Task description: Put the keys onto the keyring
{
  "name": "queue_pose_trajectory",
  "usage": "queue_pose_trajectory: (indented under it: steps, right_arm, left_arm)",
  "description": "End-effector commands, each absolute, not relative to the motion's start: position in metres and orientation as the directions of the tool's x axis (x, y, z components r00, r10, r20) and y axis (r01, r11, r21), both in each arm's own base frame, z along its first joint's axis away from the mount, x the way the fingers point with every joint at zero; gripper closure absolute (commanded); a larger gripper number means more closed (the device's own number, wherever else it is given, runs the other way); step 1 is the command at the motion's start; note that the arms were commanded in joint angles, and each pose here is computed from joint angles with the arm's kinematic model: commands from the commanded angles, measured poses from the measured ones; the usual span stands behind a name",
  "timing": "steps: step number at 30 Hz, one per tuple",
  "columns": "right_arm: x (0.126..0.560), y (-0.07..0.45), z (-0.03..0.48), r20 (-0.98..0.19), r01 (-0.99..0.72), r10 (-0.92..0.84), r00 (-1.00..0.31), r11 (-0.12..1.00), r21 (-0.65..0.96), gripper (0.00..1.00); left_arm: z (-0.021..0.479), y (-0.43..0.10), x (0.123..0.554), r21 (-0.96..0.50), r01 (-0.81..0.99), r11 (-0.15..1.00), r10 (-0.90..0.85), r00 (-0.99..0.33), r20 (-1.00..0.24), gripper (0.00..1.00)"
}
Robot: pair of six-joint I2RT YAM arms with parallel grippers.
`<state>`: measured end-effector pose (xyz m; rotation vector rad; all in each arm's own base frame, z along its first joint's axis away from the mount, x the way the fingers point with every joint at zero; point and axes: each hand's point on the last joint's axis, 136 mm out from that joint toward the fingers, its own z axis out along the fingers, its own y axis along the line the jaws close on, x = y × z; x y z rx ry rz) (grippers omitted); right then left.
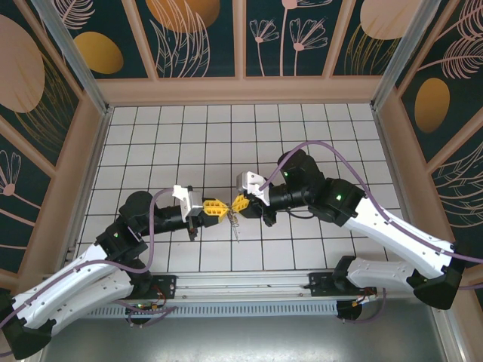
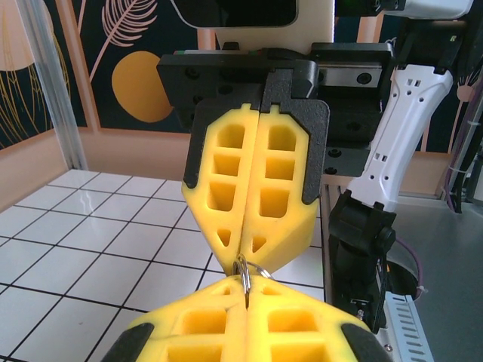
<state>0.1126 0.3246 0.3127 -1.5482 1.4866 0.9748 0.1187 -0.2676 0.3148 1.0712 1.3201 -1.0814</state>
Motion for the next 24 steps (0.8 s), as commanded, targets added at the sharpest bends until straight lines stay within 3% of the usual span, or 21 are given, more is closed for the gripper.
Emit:
queue_pose_trajectory:
  steps: [1,21,24]
  right_arm:
    - [0.117,0.323,0.308,-0.905,-1.000,-0.425,0.012,-0.016,-0.006,1.00]
    - [0.127,0.328,0.281,-0.863,-0.999,-0.504,-0.029,-0.009,0.038,1.00]
    - [0.124,0.323,0.288,-0.880,-1.000,-0.475,-0.019,-0.003,0.023,0.86]
  left_arm:
    - [0.335,-0.266,0.109,0.009,0.989,0.146,-0.053,0.017,-0.998,1.00]
    - [0.342,-0.264,0.105,0.019,0.991,0.132,-0.086,0.030,-0.996,1.00]
    - [0.343,-0.264,0.104,0.023,0.991,0.132,-0.087,0.034,-0.996,1.00]
